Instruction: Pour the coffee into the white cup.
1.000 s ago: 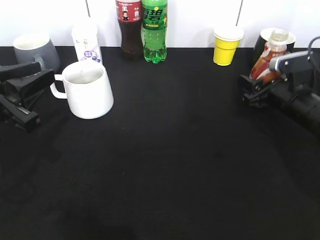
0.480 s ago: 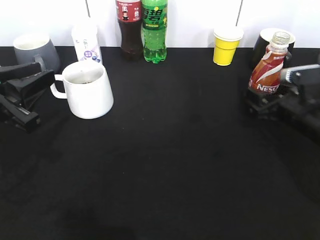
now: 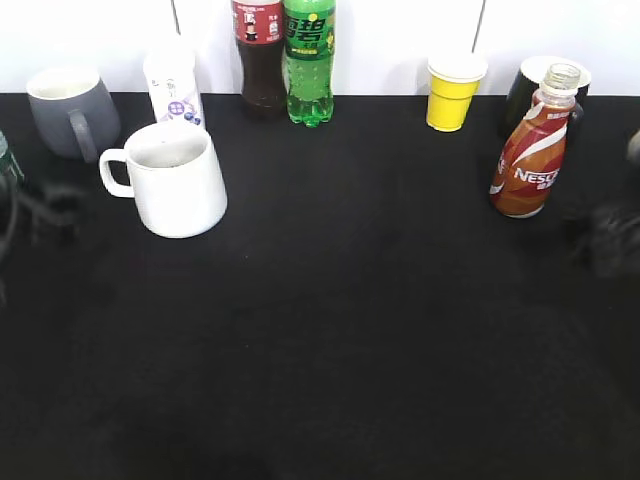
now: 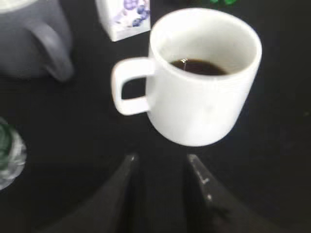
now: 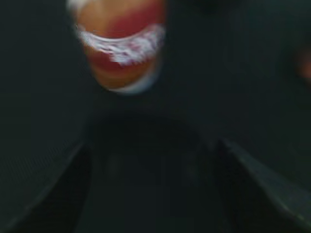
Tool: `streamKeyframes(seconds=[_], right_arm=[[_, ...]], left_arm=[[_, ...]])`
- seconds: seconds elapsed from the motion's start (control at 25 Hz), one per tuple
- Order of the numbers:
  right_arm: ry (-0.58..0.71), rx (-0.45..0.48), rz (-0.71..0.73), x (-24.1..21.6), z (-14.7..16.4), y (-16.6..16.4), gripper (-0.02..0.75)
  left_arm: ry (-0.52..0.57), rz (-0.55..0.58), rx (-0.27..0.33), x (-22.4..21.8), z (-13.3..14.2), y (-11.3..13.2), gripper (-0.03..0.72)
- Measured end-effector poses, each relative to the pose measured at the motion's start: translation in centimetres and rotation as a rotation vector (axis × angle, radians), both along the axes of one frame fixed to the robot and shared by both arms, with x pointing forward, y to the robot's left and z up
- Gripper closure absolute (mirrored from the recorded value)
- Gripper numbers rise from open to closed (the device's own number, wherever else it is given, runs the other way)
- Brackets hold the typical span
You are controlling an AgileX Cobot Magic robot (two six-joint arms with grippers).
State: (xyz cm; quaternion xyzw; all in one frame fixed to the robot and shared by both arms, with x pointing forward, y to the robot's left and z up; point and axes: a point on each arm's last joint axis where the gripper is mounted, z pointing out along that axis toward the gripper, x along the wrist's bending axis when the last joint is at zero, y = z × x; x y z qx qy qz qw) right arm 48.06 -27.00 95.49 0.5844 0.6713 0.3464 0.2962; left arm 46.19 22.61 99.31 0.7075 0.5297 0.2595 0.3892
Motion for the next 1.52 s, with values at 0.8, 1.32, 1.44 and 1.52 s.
streamKeyframes(seconds=[0.8,1.32,1.44,1.52], right_arm=[[0.002,0.032,0.059,-22.2,9.9,-2.7,0.143],[-0.004,0.044,0.001,-22.1,9.9,-2.8,0.143],[-0.042,0.051,-0.069,-22.6,10.0,-3.0,0.143],[-0.140,0.066,-0.117,-24.2,10.1,-3.2,0.143]], left_arm=[[0.032,-0.040,0.035,-20.7,6.8,7.8,0.447],[0.016,0.034,0.025,-20.3,6.4,7.7,0.449],[0.014,0.163,0.022,-20.4,6.4,7.9,0.449],[-0.017,0.237,0.011,-20.9,6.4,8.2,0.449]])
